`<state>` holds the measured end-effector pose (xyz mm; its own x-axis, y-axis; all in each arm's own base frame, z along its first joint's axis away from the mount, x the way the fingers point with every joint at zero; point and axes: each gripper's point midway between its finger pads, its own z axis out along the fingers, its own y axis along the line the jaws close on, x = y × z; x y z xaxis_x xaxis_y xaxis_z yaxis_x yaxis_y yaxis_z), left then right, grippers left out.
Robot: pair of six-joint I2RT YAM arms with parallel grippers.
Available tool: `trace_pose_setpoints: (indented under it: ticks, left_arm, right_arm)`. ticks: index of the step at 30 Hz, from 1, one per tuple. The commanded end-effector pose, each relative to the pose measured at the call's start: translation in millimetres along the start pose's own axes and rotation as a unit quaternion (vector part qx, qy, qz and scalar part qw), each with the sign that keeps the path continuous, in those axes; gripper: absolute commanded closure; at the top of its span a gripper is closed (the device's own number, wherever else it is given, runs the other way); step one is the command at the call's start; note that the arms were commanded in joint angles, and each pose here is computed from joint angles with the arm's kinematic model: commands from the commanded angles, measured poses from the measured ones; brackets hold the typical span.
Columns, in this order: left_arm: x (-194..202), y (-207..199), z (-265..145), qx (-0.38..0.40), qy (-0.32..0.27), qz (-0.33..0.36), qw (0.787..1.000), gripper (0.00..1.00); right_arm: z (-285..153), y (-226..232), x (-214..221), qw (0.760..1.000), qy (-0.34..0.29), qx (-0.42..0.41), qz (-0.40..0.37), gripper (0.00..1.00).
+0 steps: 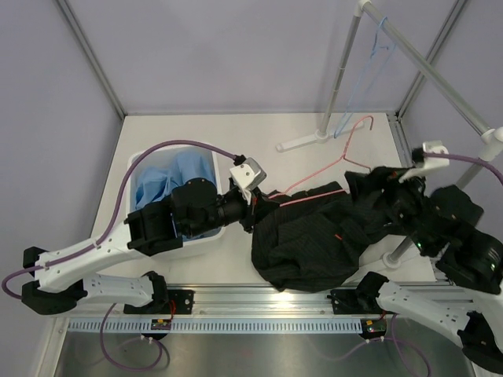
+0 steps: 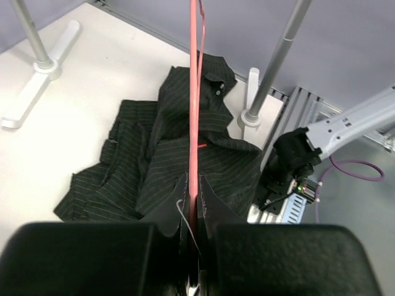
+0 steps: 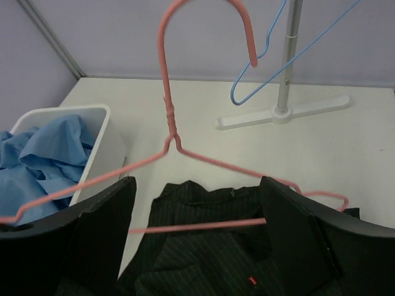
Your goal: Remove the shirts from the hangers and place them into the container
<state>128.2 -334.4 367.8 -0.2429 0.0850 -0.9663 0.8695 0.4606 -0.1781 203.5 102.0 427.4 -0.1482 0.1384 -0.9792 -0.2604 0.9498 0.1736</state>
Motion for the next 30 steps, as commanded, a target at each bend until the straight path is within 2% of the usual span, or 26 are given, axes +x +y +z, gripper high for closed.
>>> trace_pose_setpoints:
  ticks: [1, 2, 3, 4, 5, 6, 7, 9, 11, 16, 17, 22, 30]
  left_arm:
    - [-59.4, 6.9, -1.6, -0.03, -0.091, 0.022, 0.995, 1.0]
    - [-64.0, 12.8, 1.8, -0.049, -0.093, 0.027, 0.994, 1.0]
    - [-73.8, 12.9, 8.8, -0.052, -0.098, 0.035, 0.993, 1.0]
    - [-78.4, 13.5, 13.7, -0.051, -0.1, 0.036, 0.993, 1.0]
    - [-82.3, 9.0, 19.5, -0.037, -0.1, 0.038, 0.994, 1.0]
    - [-78.6, 10.2, 36.0, -0.036, -0.088, 0.043, 0.995, 1.0]
    - [-95.8, 6.5, 37.4, -0.031, -0.102, 0.048, 0.993, 1.0]
    - [-96.4, -0.1, 58.5, -0.015, -0.091, 0.054, 0.994, 1.0]
    - [-118.1, -9.9, 62.8, 0.006, -0.111, 0.056, 0.992, 1.0]
    - [-129.4, -13.8, 96.7, 0.017, -0.107, 0.056, 0.993, 1.0]
    - [-142.5, -13.3, 95.3, 0.019, -0.118, 0.055, 0.991, 1.0]
    - [-154.3, -7.9, 114.7, 0.027, -0.124, 0.046, 0.991, 1.0]
    - [-128.0, 7.1, 144.0, 0.027, -0.082, 0.017, 0.996, 1.0]
  right_arm:
    - [-34.6, -6.0, 34.7, 0.998, 0.021, -0.048, 0.045, 0.14]
    - [-38.6, -9.1, 42.0, 0.997, 0.025, -0.05, 0.047, 0.19]
    - [-44.9, -12.4, 56.3, 0.997, 0.034, -0.057, 0.045, 0.34]
    - [-46.8, -12.5, 64.0, 0.996, 0.042, -0.063, 0.041, 0.43]
    - [-48.0, -11.4, 70.5, 0.996, 0.051, -0.068, 0.042, 0.57]
    - [-47.1, -9.9, 85.0, 0.994, 0.072, -0.071, 0.037, 0.8]
    - [-47.8, -3.0, 94.1, 0.991, 0.088, -0.089, 0.04, 1.0]
    - [-43.5, 11.1, 119.8, 0.984, 0.119, -0.117, 0.054, 1.0]
    - [-38.2, 18.3, 136.2, 0.98, 0.136, -0.126, 0.066, 1.0]
    - [-37.3, 24.4, 129.3, 0.978, 0.146, -0.13, 0.07, 1.0]
    - [-37.1, 27.3, 128.5, 0.977, 0.146, -0.135, 0.074, 1.0]
    - [-29.5, 41.4, 133.7, 0.972, 0.152, -0.157, 0.084, 1.0]
    - [-26.4, 32.1, 119.8, 0.98, 0.134, -0.133, 0.068, 1.0]
